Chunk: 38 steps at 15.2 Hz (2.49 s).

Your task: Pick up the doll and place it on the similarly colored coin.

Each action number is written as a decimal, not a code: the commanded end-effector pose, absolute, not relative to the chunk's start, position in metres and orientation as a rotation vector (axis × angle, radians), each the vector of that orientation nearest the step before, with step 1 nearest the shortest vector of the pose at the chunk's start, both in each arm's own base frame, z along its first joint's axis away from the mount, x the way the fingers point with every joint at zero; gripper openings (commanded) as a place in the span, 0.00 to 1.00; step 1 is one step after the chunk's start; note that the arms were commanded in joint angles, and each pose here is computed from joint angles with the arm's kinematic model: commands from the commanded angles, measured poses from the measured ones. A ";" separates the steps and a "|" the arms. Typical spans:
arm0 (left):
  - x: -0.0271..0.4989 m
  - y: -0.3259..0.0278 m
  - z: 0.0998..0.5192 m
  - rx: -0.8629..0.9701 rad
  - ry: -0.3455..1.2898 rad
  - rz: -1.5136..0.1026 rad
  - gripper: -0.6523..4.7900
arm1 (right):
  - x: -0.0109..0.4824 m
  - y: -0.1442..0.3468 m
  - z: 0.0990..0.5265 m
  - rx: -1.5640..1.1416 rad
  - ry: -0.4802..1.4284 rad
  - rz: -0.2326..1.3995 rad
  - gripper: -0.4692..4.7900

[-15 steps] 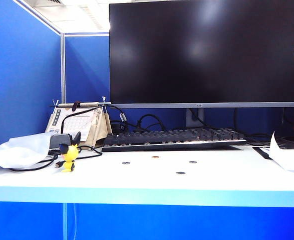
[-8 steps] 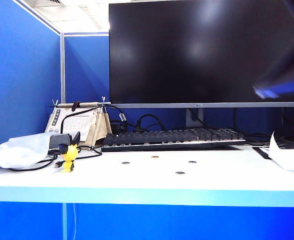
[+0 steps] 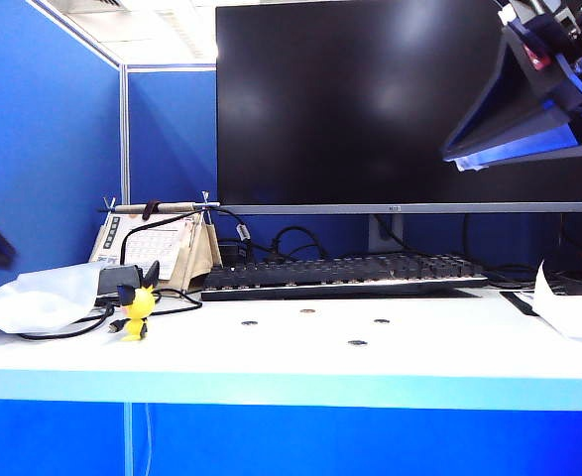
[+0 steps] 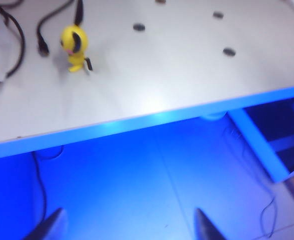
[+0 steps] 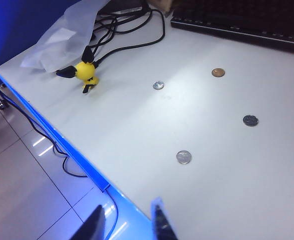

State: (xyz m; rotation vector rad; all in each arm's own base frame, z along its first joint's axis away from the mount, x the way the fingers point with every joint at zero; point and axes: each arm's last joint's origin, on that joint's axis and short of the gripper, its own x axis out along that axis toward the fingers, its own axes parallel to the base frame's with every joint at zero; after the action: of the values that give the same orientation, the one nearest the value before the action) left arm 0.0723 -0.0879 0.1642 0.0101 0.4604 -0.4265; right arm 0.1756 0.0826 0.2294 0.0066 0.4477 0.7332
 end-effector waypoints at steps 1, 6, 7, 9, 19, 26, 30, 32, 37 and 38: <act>0.091 -0.105 0.189 0.003 0.411 -0.375 0.84 | 0.173 0.084 0.230 0.015 0.456 0.786 0.43; 0.174 -0.108 0.205 -0.076 0.492 -0.256 1.00 | 0.172 0.084 0.230 0.035 0.474 0.821 0.43; 0.190 -0.104 0.203 -0.085 0.528 -0.228 1.00 | 0.171 0.084 0.229 0.036 0.479 0.821 0.43; 0.242 -0.126 0.210 -0.036 0.541 -0.260 1.00 | 0.171 0.084 0.229 0.040 0.483 0.840 0.49; 0.245 -0.124 0.182 -0.072 0.325 -0.189 1.00 | 0.171 0.084 0.228 0.039 0.484 0.838 0.49; 0.253 -0.129 0.132 -0.016 0.347 -0.238 1.00 | 0.171 0.084 0.228 0.039 0.486 0.838 0.49; 0.257 -0.131 0.125 -0.020 0.348 -0.241 1.00 | 0.171 0.084 0.228 0.039 0.487 0.838 0.49; 0.260 -0.130 0.119 -0.018 0.355 -0.233 1.00 | 0.171 0.084 0.228 0.039 0.487 0.838 0.49; 0.272 -0.132 0.116 -0.004 0.322 -0.228 1.00 | 0.171 0.084 0.228 0.038 0.485 0.833 0.49; 0.281 -0.127 0.119 -0.001 0.311 -0.207 1.00 | 0.172 0.084 0.228 0.037 0.481 0.831 0.49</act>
State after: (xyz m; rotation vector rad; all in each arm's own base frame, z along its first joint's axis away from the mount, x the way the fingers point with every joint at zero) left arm 0.2782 -0.1288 0.1163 -0.0037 0.3254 -0.2109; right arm 0.1708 0.0838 0.2260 0.0387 0.5010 0.8302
